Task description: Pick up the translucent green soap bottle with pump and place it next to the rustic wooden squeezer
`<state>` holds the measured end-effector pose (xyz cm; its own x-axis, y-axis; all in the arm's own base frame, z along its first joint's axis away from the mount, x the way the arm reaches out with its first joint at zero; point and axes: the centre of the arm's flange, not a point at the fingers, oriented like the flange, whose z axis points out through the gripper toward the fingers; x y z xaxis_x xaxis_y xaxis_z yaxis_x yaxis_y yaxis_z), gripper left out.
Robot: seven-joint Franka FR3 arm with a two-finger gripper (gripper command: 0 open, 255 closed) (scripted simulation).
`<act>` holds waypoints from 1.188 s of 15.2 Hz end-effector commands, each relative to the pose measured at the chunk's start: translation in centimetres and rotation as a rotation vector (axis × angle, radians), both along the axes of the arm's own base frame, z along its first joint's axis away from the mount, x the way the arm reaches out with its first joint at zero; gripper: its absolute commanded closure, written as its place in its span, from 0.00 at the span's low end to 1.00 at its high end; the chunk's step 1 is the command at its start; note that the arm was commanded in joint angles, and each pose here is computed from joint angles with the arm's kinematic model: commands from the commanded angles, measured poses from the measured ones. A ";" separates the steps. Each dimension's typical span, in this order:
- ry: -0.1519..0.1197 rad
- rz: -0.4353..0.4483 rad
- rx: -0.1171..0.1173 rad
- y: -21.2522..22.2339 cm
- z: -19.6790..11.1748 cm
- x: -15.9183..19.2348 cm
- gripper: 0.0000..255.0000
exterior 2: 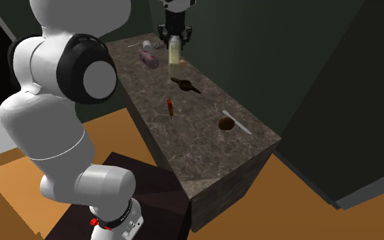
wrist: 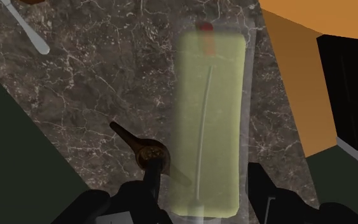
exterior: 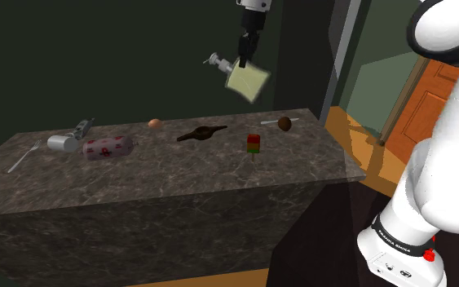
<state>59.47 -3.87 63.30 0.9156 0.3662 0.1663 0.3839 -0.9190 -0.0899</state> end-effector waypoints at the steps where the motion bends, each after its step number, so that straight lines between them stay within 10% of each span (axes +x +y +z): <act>1: -0.001 0.001 0.001 1.9 0.0 2.0 1.00; 8: -0.001 0.001 0.001 7.8 0.0 9.7 1.00; 18: -0.001 0.001 0.001 7.8 -5.3 9.7 1.00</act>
<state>69.25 3.84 58.52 0.9153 0.3667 0.1664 0.3845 -0.9187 -0.0905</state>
